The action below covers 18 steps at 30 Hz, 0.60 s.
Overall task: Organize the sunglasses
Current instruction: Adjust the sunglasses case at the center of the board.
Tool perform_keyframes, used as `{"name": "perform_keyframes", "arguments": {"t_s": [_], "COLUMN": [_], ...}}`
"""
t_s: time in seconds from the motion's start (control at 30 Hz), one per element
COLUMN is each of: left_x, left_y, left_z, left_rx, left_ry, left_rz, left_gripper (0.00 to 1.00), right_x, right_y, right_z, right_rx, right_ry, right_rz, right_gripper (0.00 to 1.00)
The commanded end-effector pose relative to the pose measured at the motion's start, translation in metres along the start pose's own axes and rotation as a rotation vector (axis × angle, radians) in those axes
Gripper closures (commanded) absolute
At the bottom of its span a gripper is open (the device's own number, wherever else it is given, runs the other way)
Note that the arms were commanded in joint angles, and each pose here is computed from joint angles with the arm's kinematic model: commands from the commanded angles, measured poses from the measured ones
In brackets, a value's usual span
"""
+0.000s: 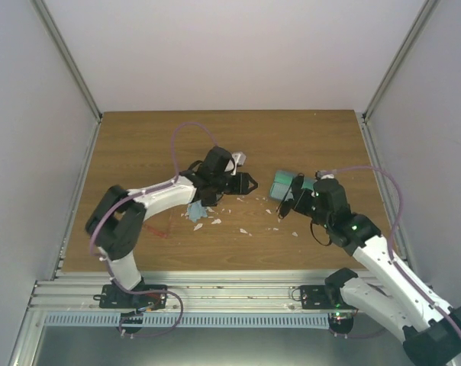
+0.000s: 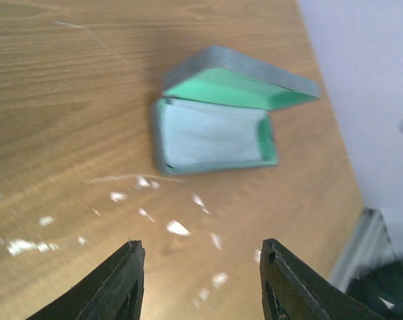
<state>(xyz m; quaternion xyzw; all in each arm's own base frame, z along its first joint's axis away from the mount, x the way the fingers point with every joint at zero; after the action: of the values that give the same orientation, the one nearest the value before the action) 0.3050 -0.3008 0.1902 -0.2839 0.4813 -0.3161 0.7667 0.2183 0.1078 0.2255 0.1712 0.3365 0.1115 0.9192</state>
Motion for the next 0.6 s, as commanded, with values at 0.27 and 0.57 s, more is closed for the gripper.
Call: {"name": "perform_keyframes", "arguments": {"t_s": [0.27,0.57], "left_x": [0.113,0.177], "left_y": [0.025,0.053], "left_z": [0.059,0.064], "left_rx": [-0.048,-0.115], "left_ry": [-0.038,0.036], "left_rz": [-0.02,-0.049], "left_gripper": [0.71,0.78], "right_x": [-0.019,-0.019], "right_y": [-0.026,-0.027], "right_z": [-0.004,-0.01], "right_rx": [0.035,0.044], "right_ry": [-0.044,-0.029], "right_rz": [-0.156,-0.149], "right_gripper": [0.99,0.99]}}
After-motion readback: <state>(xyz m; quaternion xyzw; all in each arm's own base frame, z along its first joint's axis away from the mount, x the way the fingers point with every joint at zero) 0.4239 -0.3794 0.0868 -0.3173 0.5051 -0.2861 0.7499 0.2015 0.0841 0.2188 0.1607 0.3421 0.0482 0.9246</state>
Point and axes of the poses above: each gripper's point midway between its finger pads, its own x axis out along the fingers, its own y axis along the line the jaws close on, z = x × y, the point moved 6 cm from there along -x, back along the fingers, and after that the axes turned 12 degrees about -x, right-handed, at the moved point
